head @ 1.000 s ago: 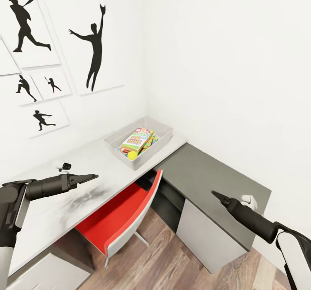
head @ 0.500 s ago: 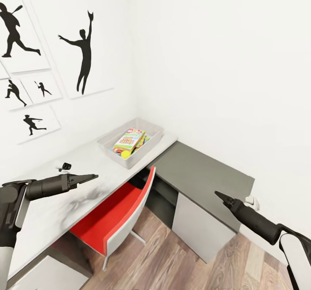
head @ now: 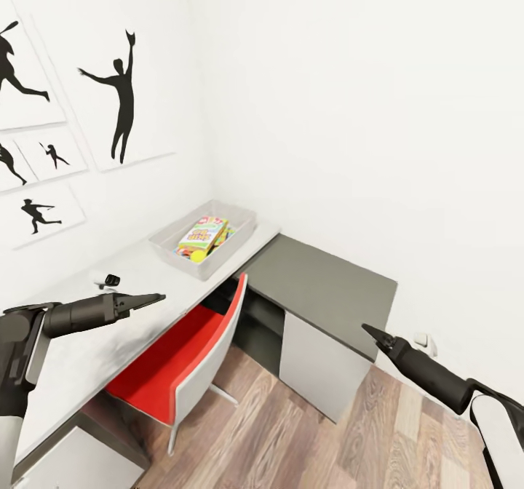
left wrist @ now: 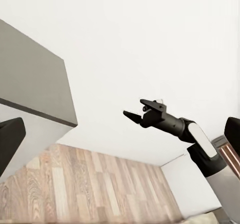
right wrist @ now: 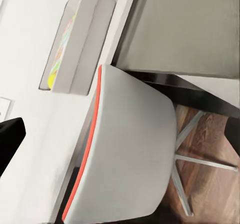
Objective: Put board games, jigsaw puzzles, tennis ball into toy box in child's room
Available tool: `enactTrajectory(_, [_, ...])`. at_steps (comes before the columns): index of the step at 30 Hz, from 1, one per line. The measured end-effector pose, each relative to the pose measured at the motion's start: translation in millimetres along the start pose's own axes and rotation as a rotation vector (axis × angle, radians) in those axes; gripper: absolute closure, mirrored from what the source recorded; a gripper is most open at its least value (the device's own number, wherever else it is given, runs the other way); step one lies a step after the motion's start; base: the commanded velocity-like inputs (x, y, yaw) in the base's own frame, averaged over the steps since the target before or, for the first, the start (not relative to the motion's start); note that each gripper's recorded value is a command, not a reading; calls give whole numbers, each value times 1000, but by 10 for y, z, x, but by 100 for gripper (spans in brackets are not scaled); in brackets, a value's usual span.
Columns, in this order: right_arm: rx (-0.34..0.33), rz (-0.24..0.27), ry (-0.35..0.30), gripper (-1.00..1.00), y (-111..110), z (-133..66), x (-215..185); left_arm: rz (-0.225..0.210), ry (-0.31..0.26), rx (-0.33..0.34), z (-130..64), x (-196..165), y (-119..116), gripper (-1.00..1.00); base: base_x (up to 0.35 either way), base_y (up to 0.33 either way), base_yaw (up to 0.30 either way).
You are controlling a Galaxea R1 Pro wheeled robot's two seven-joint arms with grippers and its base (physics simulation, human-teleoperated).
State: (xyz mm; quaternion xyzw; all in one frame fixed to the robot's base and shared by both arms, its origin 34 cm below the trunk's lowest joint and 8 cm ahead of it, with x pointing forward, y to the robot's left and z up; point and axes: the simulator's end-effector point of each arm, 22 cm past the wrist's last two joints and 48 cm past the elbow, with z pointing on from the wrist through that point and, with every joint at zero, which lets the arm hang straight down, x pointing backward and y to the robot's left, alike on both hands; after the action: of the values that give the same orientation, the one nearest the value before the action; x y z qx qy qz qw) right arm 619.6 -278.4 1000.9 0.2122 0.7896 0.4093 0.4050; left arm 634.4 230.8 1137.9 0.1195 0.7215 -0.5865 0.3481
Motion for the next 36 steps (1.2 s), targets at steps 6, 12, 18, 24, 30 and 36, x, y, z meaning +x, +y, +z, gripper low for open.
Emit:
enactTrajectory(6, [-3, 0, -4, -100, 17, -15, -12, 8, -3, 2, -10, -20, -43, -100, -159, 24, -189])
enactTrajectory(12, [-6, -2, -11, -100, 41, -36, -42, 16, -5, 4, -14, -38, -84, -100, -118, 2, -193])
enactTrajectory(18, [-5, 2, -36, -100, 30, -99, -135, 23, -7, 7, -19, -56, -124, -100, -178, 11, -199])
enactTrajectory(24, [-18, -1, -46, -100, 75, -129, -168, 31, -9, 9, -24, -73, -168, -100, -123, 25, -201])
enactTrajectory(30, [-22, -2, -48, -100, 93, -141, -178, 39, -11, 11, -32, -91, -209, -100, -11, 2, -201])
enactTrajectory(36, [-23, 1, -49, -100, 99, -151, -180, 47, -14, 13, -44, -111, -248, -100, -1, 0, -201])
